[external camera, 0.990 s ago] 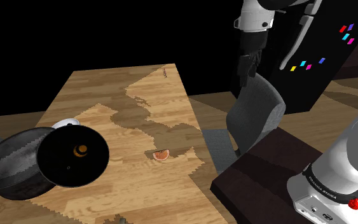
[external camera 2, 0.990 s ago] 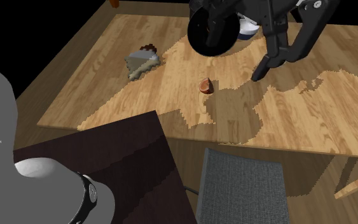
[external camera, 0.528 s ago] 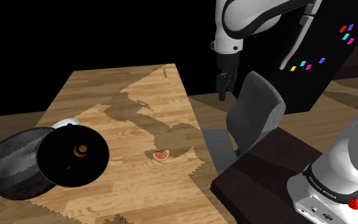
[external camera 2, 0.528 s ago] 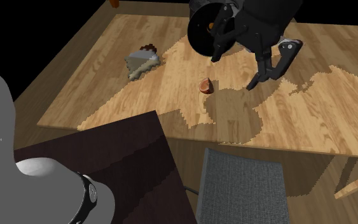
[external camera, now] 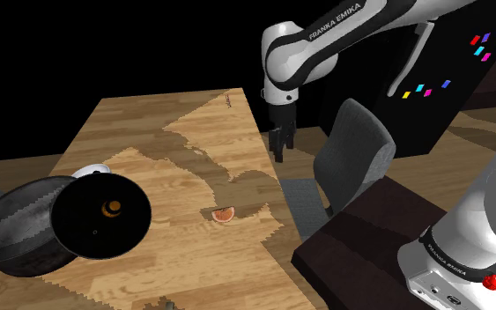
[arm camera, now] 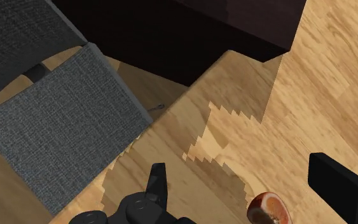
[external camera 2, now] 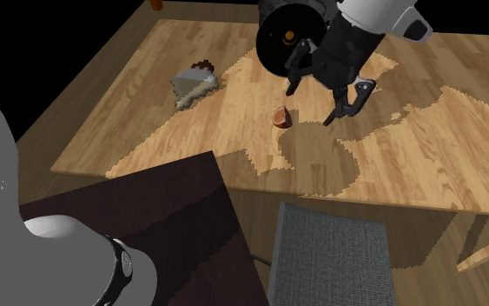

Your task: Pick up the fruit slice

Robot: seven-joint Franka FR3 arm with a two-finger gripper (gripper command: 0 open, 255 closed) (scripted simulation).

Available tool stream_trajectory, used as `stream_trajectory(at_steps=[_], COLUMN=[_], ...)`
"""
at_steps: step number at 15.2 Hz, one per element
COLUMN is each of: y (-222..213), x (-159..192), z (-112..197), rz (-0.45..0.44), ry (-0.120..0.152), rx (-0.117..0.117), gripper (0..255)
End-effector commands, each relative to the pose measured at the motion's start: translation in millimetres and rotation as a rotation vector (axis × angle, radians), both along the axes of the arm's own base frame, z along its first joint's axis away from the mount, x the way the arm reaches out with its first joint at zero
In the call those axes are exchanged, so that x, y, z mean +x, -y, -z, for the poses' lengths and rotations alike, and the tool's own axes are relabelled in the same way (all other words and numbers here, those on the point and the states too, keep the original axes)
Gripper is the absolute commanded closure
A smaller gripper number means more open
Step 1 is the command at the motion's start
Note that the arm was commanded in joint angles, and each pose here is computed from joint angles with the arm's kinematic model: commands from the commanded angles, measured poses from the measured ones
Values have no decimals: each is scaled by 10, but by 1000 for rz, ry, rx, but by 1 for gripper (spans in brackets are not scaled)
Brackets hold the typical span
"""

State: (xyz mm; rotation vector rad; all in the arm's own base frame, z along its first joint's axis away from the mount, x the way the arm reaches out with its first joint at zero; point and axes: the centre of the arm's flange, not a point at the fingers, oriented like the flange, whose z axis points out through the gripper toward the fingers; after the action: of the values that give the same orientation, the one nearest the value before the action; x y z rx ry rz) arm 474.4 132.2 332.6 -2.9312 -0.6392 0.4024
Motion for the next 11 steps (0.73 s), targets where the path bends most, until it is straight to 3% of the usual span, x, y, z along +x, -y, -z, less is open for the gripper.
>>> stream_trajectory(at_steps=[1,11], y=[-139,-948], x=[126,582], z=[209,1205], rz=[-21,-128], ry=[-14,-83], rx=[13,76], gripper=[0,0])
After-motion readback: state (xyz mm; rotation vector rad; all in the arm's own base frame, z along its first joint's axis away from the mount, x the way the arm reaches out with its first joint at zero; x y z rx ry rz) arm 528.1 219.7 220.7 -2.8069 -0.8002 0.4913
